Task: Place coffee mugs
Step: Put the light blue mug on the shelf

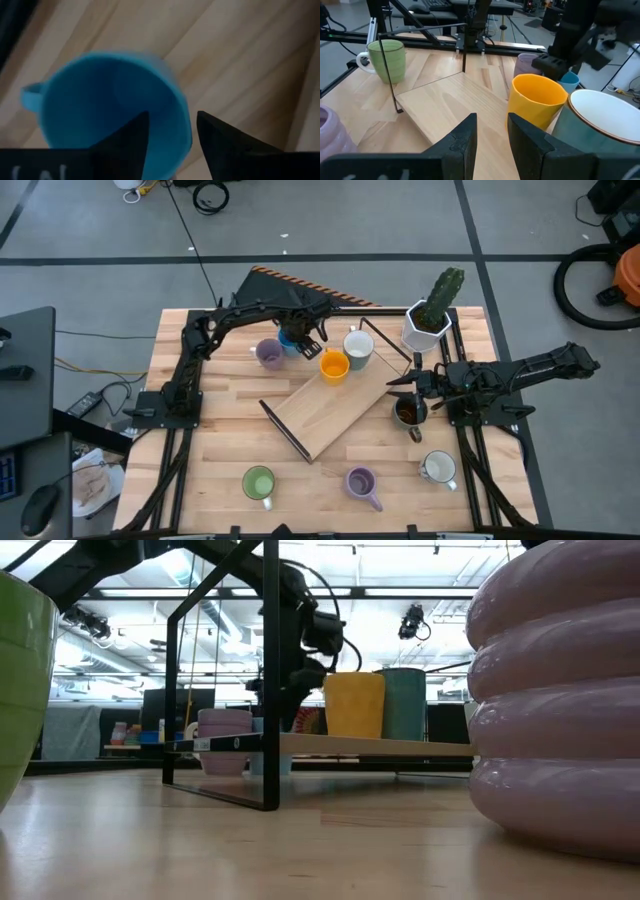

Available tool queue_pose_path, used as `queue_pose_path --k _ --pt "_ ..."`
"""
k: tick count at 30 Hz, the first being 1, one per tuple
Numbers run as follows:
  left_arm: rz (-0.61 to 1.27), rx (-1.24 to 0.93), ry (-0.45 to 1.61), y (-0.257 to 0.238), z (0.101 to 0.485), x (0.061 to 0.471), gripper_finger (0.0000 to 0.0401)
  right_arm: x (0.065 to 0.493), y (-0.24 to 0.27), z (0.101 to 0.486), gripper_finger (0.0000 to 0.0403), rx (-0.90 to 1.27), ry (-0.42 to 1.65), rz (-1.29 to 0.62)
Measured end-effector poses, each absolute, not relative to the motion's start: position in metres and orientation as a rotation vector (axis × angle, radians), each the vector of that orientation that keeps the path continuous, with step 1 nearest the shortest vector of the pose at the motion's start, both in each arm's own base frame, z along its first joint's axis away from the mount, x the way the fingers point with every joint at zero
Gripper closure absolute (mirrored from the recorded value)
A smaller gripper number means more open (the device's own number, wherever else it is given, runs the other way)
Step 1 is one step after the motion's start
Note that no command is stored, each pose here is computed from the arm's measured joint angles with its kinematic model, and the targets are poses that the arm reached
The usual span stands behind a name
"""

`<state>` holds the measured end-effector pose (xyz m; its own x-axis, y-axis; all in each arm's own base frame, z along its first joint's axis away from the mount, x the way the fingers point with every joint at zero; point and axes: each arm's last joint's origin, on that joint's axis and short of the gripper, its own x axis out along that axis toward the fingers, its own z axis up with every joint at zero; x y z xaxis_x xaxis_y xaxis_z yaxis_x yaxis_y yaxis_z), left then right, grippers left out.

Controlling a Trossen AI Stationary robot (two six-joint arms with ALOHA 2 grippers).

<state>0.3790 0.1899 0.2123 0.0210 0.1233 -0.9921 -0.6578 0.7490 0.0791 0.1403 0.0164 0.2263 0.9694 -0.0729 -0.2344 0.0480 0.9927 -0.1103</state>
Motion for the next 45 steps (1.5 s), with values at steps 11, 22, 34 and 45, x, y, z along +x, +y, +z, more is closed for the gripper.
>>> queue_pose_path --k 11,22,34,45 --pt "0.635 -0.404 1.422 0.184 0.206 0.384 0.0323 0.141 0.016 0.228 0.0289 -0.109 0.227 -0.061" --pt "0.688 -0.384 1.355 0.186 0.231 0.39 0.0378 0.141 0.016 0.228 0.0289 -0.111 0.224 -0.061" --pt "0.94 -0.281 1.284 0.149 0.295 0.394 0.0378 0.141 0.016 0.228 0.0289 -0.115 0.224 -0.061" --pt "0.975 -0.02 1.21 0.051 0.316 0.407 0.0378 0.141 0.016 0.228 0.0289 -0.114 0.219 -0.062"
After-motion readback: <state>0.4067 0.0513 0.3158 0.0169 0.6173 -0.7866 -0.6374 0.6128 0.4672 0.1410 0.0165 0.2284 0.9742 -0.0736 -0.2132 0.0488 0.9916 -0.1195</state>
